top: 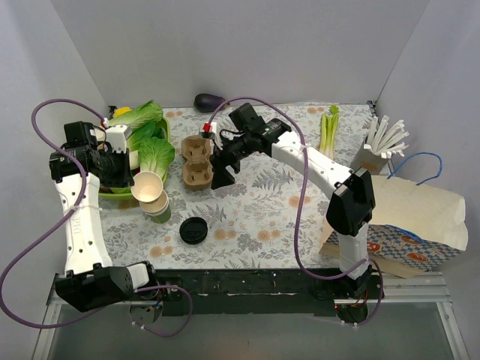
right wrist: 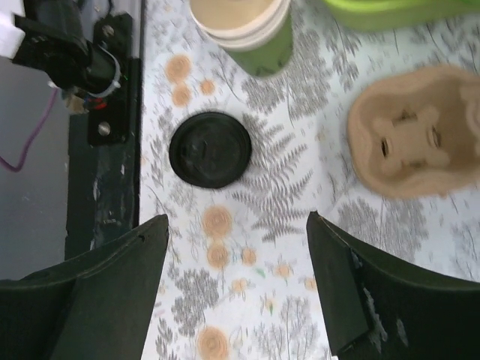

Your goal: Pack the takeout coffee

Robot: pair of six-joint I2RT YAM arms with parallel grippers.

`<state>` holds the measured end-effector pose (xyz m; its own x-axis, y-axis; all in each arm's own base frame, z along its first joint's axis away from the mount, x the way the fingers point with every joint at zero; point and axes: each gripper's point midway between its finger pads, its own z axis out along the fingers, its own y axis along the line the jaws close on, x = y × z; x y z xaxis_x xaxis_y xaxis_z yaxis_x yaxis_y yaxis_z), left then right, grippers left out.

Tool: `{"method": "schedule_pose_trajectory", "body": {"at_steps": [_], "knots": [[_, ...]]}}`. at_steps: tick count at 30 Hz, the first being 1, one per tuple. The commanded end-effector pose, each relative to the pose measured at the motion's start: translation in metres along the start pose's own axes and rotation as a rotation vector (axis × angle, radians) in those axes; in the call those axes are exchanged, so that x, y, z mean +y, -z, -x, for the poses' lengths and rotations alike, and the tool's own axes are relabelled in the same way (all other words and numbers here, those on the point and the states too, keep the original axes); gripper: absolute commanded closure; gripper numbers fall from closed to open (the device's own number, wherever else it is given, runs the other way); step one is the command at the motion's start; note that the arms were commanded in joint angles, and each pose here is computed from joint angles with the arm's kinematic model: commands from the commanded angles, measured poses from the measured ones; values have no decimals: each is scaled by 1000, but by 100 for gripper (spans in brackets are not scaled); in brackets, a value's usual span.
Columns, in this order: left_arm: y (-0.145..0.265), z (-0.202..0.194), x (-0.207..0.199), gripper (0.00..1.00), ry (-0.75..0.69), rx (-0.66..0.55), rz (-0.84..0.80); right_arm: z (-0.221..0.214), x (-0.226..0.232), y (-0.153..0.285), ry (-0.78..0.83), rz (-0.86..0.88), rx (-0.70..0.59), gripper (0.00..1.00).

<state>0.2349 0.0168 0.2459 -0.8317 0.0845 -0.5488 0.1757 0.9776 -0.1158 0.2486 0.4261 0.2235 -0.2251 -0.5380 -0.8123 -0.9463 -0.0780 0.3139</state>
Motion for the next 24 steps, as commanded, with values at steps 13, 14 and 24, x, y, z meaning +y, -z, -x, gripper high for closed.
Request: {"method": "schedule_pose_trajectory", "body": {"at_steps": [13, 14, 24], "knots": [[4, 78, -61, 100, 32, -119, -335, -198, -19, 131, -254, -480, 335, 46], [-1, 84, -63, 100, 6, -125, -327, -207, -21, 141, -268, -520, 345, 47], [-50, 109, -143, 100, -239, -2, -478, -284, -7, 192, -433, -638, 419, 48]]}}
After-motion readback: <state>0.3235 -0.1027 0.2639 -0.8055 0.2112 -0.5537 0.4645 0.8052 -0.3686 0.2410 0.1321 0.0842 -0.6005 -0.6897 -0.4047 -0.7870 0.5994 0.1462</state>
